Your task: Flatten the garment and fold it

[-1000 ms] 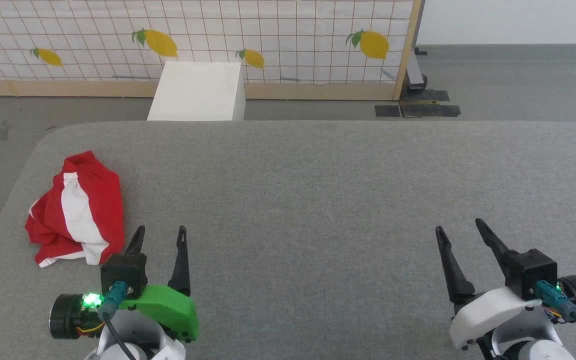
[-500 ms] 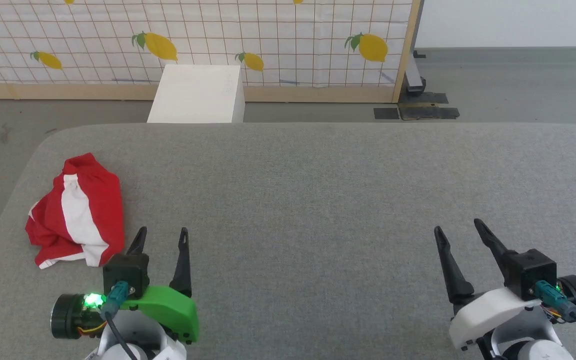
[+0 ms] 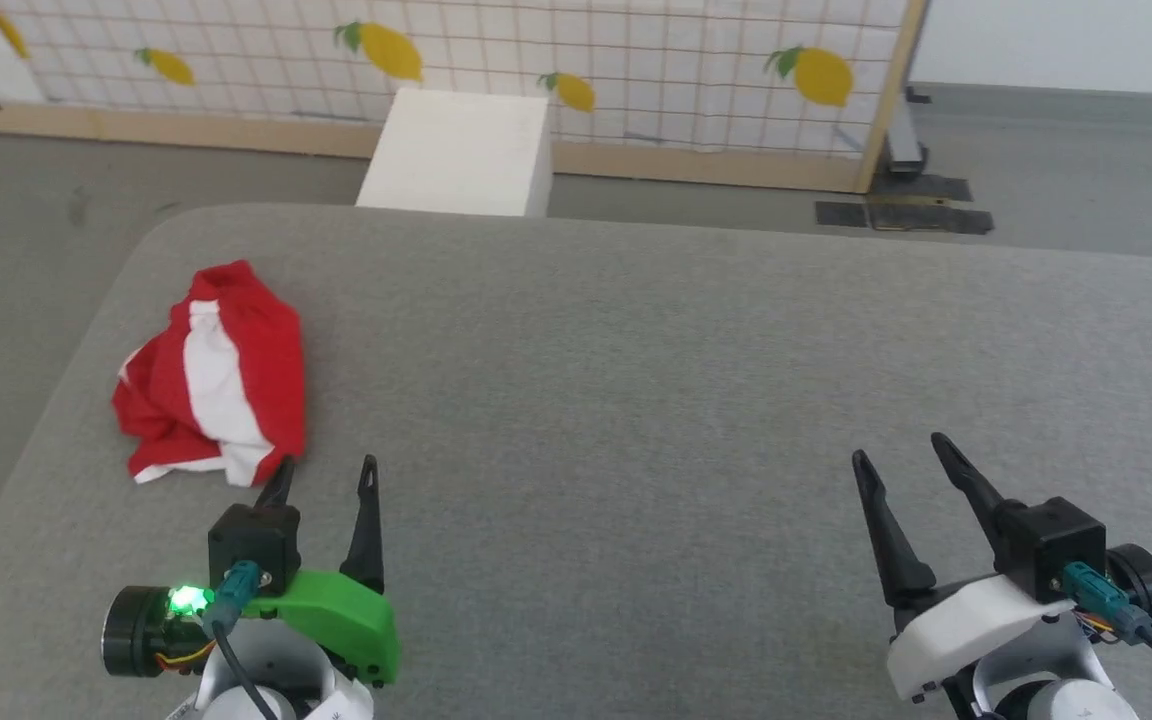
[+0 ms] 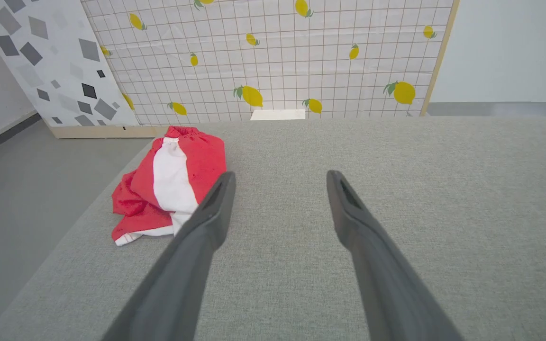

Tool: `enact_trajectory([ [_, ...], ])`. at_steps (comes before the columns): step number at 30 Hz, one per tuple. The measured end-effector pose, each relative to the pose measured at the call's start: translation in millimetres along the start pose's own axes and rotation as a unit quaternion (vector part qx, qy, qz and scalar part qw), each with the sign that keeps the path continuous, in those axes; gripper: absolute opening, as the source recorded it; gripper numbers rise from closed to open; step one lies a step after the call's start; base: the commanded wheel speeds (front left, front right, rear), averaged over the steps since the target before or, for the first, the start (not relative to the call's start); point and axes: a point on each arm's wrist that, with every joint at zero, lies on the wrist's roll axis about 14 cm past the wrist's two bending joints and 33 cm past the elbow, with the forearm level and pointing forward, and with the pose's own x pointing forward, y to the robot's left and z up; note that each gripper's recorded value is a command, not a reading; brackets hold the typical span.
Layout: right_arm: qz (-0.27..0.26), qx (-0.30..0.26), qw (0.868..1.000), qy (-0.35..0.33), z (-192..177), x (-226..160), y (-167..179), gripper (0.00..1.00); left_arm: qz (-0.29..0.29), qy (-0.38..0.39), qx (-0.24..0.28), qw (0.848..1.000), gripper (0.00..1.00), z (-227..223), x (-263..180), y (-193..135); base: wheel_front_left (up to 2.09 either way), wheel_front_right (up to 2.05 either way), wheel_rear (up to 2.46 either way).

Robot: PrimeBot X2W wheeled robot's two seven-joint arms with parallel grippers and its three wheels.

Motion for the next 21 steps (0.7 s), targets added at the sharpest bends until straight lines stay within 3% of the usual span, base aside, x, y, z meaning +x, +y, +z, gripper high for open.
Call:
enact_trajectory([
  [21, 0.151, 0.027, 0.988, 0.011, -7.0, 33.8, 96.9, 1.00, 0.135, 0.015, 0.011, 0.991, 1.00, -10.1, -60.0, 80.1, 0.00, 0.00, 0.00],
])
